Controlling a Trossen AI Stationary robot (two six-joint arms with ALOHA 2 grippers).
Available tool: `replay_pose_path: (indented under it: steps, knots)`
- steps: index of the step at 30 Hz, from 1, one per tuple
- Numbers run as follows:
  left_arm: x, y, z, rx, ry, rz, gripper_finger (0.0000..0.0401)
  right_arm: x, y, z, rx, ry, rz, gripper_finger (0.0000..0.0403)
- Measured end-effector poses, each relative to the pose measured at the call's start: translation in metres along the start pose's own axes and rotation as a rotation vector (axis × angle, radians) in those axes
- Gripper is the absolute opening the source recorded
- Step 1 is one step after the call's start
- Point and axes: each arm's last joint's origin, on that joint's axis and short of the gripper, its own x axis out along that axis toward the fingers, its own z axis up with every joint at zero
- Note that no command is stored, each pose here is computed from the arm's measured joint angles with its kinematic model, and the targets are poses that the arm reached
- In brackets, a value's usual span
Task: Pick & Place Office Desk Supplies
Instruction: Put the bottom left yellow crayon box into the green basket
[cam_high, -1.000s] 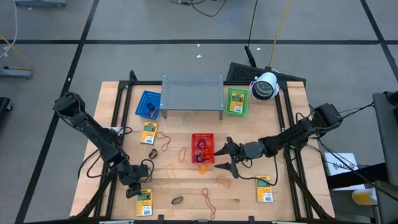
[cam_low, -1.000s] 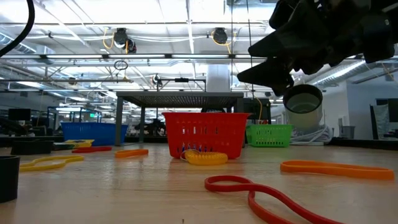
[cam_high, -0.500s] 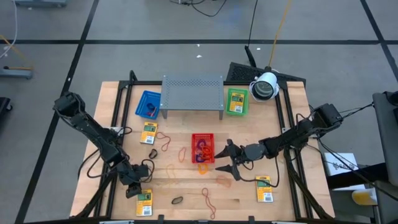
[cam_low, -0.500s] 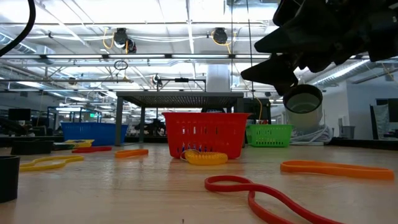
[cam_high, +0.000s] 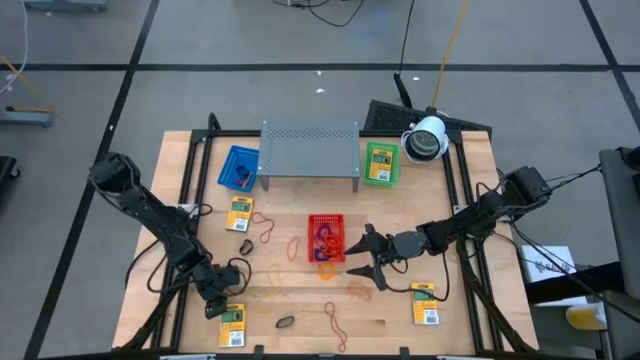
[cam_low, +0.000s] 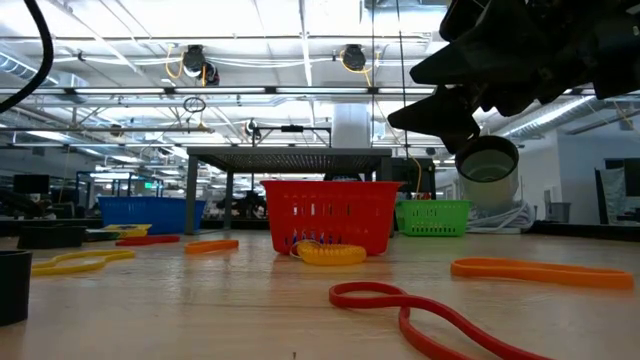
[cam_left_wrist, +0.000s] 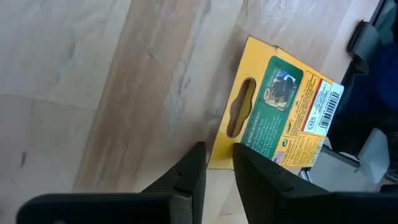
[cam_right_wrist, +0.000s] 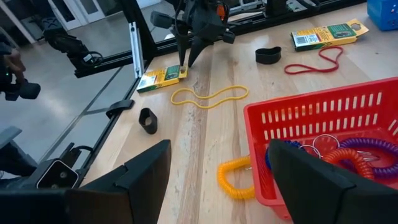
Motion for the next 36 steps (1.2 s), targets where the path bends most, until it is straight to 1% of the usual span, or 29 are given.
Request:
replay_pose_path:
  steps: [7,9,12,13,17,25,28,31,36]
  knots:
    - [0.0,-0.001,0.001,-0.004,-0.005,-0.007,0.0087,0.0,0.0,0.0,0.0,0.0,0.0,0.0258]
    - [0.0,-0.001,0.001,-0.001,-0.004,-0.011,0.0071,0.0,0.0,0.0,0.0,0.0,0.0,0.0258]
    - [0.001,-0.001,0.001,0.032,-0.004,-0.019,0.0021,0.0,0.0,0.0,0.0,0.0,0.0,0.0258]
    - [0.001,-0.002,0.001,0.031,-0.003,-0.025,0.0011,0.0,0.0,0.0,0.0,0.0,0.0,0.0258]
    - [0.001,-0.004,0.003,-0.004,-0.017,-0.057,0.0006,0.0,0.0,0.0,-0.003,-0.002,-0.003,0.0258]
    - [-0.005,-0.021,0.013,0.021,-0.066,-0.241,0.0003,0.0,0.0,0.0,-0.007,-0.002,-0.005,0.0258]
    - [-0.011,-0.027,0.016,0.037,-0.086,-0.305,0.0002,0.0,0.0,0.0,-0.01,-0.003,-0.005,0.0258]
    - [-0.022,-0.035,0.017,0.074,-0.117,-0.371,0.0002,0.0,0.0,0.0,-0.014,-0.003,-0.005,0.0258]
    - [-0.048,-0.046,0.018,0.154,-0.19,-0.48,0.0001,0.0,0.0,0.0,-0.027,-0.003,-0.005,0.0258]
